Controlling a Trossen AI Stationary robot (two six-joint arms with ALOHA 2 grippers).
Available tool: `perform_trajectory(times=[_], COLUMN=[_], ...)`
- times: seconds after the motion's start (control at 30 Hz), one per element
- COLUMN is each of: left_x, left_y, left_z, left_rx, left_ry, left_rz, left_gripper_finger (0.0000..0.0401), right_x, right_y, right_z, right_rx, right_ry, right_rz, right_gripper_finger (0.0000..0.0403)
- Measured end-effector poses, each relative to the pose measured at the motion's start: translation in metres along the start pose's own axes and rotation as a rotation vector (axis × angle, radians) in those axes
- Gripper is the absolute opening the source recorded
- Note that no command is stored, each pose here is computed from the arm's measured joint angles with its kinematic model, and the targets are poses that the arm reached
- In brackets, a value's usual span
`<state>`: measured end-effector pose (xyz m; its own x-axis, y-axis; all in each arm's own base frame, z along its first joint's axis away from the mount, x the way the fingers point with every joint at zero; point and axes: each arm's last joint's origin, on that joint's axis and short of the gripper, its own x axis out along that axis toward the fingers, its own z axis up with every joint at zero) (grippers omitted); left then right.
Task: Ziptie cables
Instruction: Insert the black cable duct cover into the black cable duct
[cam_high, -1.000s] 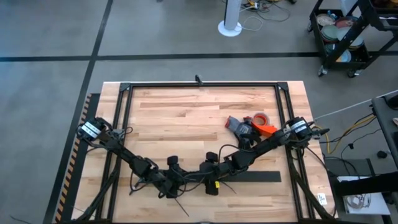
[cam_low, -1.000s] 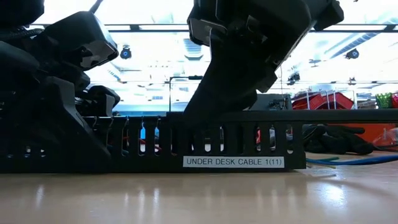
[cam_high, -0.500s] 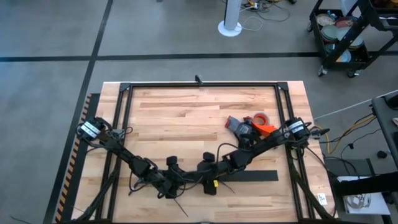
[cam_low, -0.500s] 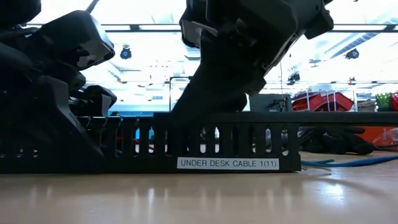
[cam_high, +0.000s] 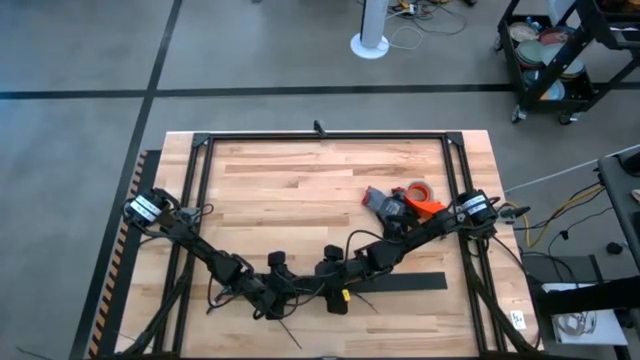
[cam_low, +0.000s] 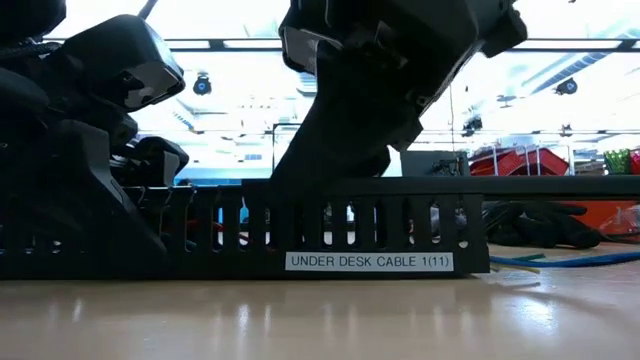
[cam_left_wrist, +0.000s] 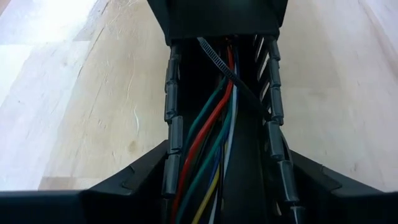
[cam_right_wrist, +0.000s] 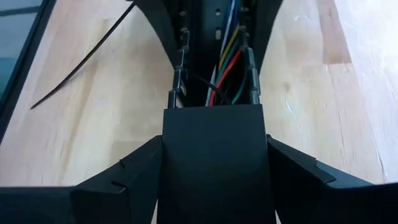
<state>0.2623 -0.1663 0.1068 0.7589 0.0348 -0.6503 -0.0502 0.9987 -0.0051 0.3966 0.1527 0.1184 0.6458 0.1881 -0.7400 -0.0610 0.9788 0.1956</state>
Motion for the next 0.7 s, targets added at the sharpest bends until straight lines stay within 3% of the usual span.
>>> perform_trajectory(times=[0.37,0.7], left_x=[0.0001,-0.0001], left_y=[-0.0005,-0.0001], left_z=[-0.0001,-0.0005], left_rx=[-0.014,-0.013], left_ry=[0.001,0.002], left_rz=[-0.015,-0.014], left_gripper_finger=[0.0217,0.0218], right_x=[-0.0010,0.0027], right_y=[0.0064,0.0056], right_z=[-0.0016,0.0025], right_rx=[-0.040,0.026], right_ry=[0.032,0.011], right_rz=[0.041,-0.019], right_gripper_finger=[0.0223,0.0216])
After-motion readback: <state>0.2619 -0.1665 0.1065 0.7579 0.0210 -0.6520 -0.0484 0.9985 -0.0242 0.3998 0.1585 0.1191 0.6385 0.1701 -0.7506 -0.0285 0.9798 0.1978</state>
